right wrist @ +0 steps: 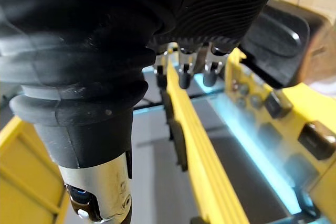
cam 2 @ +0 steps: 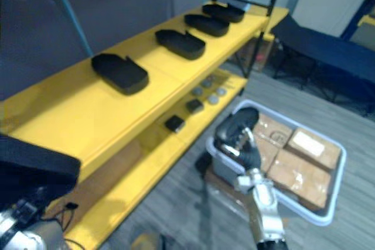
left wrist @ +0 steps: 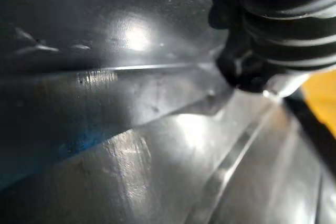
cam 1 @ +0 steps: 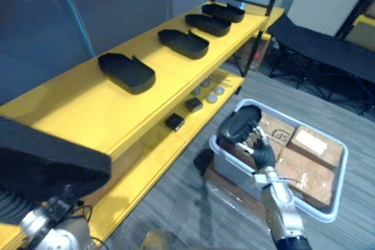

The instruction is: Walk over and take plastic housings, then place them on the shelf

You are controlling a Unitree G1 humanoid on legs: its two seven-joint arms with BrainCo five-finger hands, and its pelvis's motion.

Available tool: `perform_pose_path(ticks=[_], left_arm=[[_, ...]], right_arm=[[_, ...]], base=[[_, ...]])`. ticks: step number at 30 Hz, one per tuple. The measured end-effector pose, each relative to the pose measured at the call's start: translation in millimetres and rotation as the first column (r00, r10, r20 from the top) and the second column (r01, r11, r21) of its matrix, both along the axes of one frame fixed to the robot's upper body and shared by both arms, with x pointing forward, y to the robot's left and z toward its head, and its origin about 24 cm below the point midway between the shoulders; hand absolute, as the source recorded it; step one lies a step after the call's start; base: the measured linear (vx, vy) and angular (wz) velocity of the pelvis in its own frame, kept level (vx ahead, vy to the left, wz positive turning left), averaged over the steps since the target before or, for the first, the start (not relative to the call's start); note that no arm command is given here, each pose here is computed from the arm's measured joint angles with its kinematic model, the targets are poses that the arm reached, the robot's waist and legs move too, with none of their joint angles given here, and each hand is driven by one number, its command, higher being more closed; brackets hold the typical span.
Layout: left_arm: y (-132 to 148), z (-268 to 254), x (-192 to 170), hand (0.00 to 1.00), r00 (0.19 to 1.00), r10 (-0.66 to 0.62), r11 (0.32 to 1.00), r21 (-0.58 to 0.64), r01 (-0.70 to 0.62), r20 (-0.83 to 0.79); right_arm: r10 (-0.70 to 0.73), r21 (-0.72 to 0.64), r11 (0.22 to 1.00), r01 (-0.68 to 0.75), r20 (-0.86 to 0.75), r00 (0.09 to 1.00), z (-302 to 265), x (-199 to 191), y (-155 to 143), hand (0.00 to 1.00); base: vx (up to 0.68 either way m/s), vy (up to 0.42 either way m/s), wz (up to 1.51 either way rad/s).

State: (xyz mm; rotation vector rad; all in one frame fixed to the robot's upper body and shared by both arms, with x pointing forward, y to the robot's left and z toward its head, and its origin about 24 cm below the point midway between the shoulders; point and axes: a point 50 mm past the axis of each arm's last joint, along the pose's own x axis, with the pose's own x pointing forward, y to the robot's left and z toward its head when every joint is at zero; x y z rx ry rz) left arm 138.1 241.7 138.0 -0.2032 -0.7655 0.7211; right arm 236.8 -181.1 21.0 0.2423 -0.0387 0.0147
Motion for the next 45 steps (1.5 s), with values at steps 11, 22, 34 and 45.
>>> perform_pose_path(ticks=[11, 22, 34, 45], left_arm=[[-36.8, 32.6, 51.0, 1.0, 0.943, -0.3, 0.951, 0.116, 0.285, 0.146], [-37.0, 15.2, 56.9, 1.0, 0.973, -0.226, 0.972, 0.075, 0.222, 0.052], [-1.7, 11.2, 26.2, 1.0, 1.0, 0.012, 0.994, 0.107, -0.014, 0.023], [-1.2, 34.4, 40.0, 1.0, 1.0, -0.003, 0.962, 0.275, 0.0, 0.012]], right_arm=[[-0.07, -0.394, 0.812, 0.431, 0.668, 0.741, 120.2, 40.6, 11.2, 0.0], [-0.003, -0.485, 0.776, 0.403, 0.636, 0.772, 94.3, 24.8, 16.6, 0.0], [-0.27, -0.191, 0.866, 0.461, 0.596, 0.756, 98.0, 29.3, 3.8, 0.0], [-0.313, -0.199, 0.84, 0.505, 0.583, 0.75, 108.5, 28.1, -45.4, 0.0]], base=[[-0.05, -0.031, 0.08], [-0.07, -0.035, 0.06], [0.01, 0.031, 0.22], [0.32, 0.042, 0.38]])
